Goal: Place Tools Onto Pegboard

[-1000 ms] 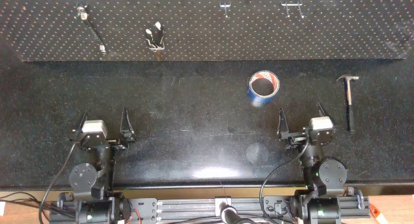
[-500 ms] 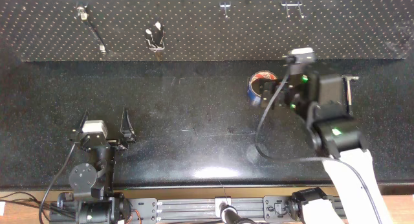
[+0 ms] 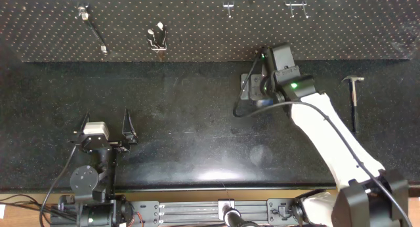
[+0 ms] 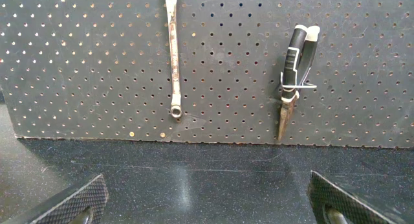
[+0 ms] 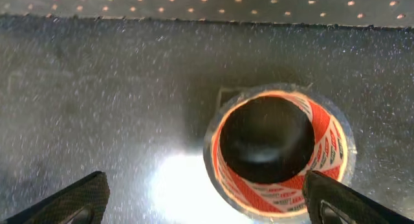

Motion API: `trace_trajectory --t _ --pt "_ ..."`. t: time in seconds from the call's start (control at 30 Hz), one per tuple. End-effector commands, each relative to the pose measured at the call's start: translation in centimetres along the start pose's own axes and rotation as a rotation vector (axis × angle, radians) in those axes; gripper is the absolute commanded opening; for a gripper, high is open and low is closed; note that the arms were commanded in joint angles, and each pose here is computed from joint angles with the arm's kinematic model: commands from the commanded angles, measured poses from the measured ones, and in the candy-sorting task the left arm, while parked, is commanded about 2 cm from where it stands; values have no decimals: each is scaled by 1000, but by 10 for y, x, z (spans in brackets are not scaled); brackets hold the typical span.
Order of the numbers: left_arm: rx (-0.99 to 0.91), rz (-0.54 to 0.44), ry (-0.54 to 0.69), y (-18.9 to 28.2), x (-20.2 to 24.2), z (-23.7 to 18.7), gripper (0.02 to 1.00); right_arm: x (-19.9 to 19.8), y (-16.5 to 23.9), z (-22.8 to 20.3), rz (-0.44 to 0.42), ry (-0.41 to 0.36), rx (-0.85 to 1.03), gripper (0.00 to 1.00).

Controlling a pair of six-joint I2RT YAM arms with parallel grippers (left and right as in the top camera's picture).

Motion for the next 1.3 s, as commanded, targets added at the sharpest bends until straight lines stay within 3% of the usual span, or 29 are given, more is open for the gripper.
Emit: trace_trajectory --t 0.03,0.23,0.37,0.4,0.43,0.47,0.53,0.63,0.73,0.97,1.1,1.3 --pt "3 -14 -19 0 -1 -1 996 -2 -19 5 -64 -108 32 976" --pt "3 -14 -19 0 -1 -1 996 3 -39 -4 -66 -88 100 976" --pt "3 -14 -19 0 -1 -1 996 5 -45 -7 -63 -25 121 998" --pt "3 -14 -20 0 -1 -1 996 4 -45 -7 -63 -14 125 956" --pt "3 -14 -19 0 -1 -1 996 4 -45 -8 -64 -3 127 779" --pt "3 -14 -19 0 -1 -1 996 4 -45 -8 -67 0 127 733" --pt "3 -14 -19 0 -1 -1 996 4 -45 -8 -65 27 128 538" --pt "3 -14 -19 0 -1 -1 996 3 -45 -10 -73 37 139 373" --pt "3 -14 -19 0 -1 -1 996 3 -45 -13 -73 60 160 364" --pt "3 -14 -19 0 -1 -1 996 2 -48 -18 -68 150 198 194" --pt "3 -14 -19 0 -1 -1 996 2 -48 -18 -67 164 201 82" --pt "3 -14 -19 0 -1 -1 996 4 -40 -7 -62 164 122 77"
Point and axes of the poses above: each gripper's point midway between its finger pads, its own y axis back along the fingers, its own x axis along the line the jaws close on, z = x × y, the point moved 8 cm from there along y, back along the fingers, and after that the axes turned 9 degrees about y, right-handed, at the moved point
